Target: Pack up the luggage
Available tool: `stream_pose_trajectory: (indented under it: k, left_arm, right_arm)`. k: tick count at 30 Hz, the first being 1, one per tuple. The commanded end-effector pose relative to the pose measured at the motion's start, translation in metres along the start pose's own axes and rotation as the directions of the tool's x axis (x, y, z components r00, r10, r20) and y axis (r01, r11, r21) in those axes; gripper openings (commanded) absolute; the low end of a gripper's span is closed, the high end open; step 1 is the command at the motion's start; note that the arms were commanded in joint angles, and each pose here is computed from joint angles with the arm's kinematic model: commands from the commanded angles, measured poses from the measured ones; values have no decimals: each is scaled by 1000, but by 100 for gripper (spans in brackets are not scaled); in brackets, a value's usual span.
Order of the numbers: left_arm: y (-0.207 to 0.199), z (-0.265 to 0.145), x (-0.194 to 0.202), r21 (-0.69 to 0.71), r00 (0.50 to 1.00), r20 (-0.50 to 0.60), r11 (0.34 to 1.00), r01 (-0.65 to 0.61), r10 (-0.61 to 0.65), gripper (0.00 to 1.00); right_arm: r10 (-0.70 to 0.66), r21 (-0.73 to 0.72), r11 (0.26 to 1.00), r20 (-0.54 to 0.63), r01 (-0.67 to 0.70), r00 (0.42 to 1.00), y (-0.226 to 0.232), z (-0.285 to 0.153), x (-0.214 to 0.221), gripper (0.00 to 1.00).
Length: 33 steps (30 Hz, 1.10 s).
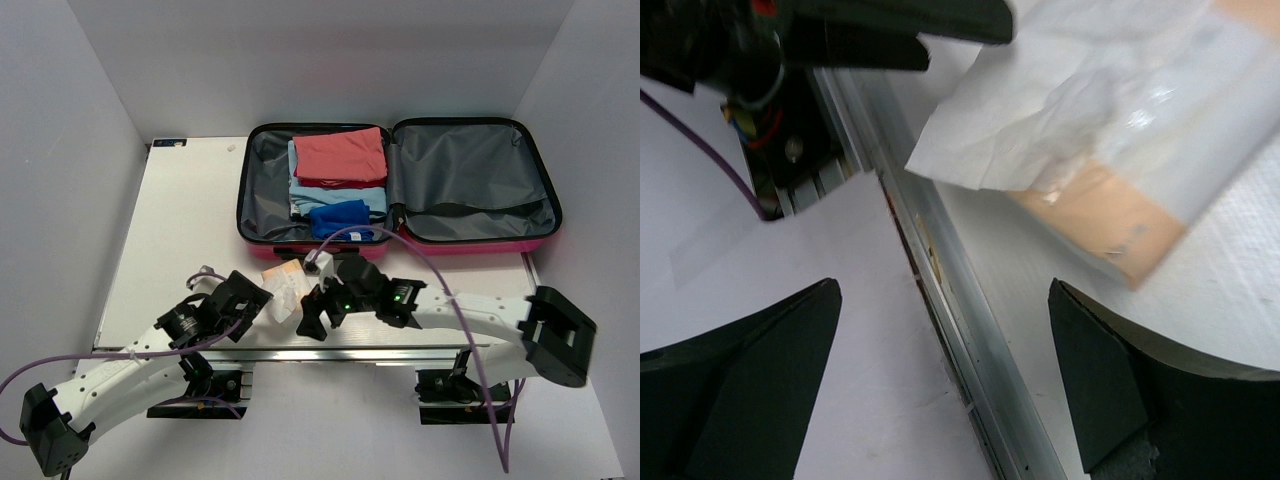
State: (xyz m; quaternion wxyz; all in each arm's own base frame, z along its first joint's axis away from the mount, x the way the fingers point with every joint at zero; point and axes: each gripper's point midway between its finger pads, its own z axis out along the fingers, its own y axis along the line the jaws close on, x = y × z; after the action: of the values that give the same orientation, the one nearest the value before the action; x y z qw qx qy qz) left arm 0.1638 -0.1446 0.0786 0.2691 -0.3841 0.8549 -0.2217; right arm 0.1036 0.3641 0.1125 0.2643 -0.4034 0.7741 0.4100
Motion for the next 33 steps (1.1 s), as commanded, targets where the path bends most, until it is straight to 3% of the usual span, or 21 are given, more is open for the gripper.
stream_pose_trajectory:
  k: [1, 4, 6, 8, 10, 13, 17, 23, 26, 28, 33]
  left_arm:
    - [1, -7, -23, 5, 993, 109, 999, 45, -45, 98]
    - [-10, -6, -29, 67, 990, 140, 998, 7, -16, 98]
    - [-26, -5, -28, 127, 988, 145, 989, -78, 60, 98]
    - [-38, -1, -23, 135, 983, 136, 980, -145, 127, 98]
    - [-34, 10, -19, 68, 977, 123, 980, -186, 176, 98]
    - [-33, 21, -19, -18, 970, 125, 978, -209, 209, 97]
    - [-39, 31, -20, -49, 969, 135, 978, -203, 208, 91]
    - [-44, 40, -13, 26, 972, 132, 980, -198, 193, 74]
    - [-40, 44, -3, 98, 977, 100, 976, -196, 186, 63]
    - [-33, 48, 6, 132, 979, 71, 971, -200, 192, 60]
    - [-29, 58, 22, 145, 977, 9, 966, -214, 215, 46]
  right_arm:
    - [22, 117, 992, 113, -35, 993, -8, -23, -37, 89]
    - [75, 271, 957, 121, -105, 990, -32, -34, -43, 89]
    - [180, 416, 878, 174, -238, 968, -59, -39, -45, 89]
    - [260, 510, 802, 171, -311, 950, -81, -42, -40, 89]
    - [292, 533, 779, 159, -331, 943, -91, -37, -36, 88]
    - [313, 485, 804, 145, -343, 939, -94, -23, -37, 83]
    - [276, 331, 903, 41, -274, 960, -78, -1, -32, 77]
    - [211, 170, 966, -93, -193, 973, -61, 23, -14, 70]
    - [241, 149, 964, -128, -222, 962, -61, 33, -8, 58]
    - [263, 136, 960, -148, -244, 953, -58, 38, -3, 43]
    - [274, 116, 959, -137, -259, 952, -53, 40, -8, 34]
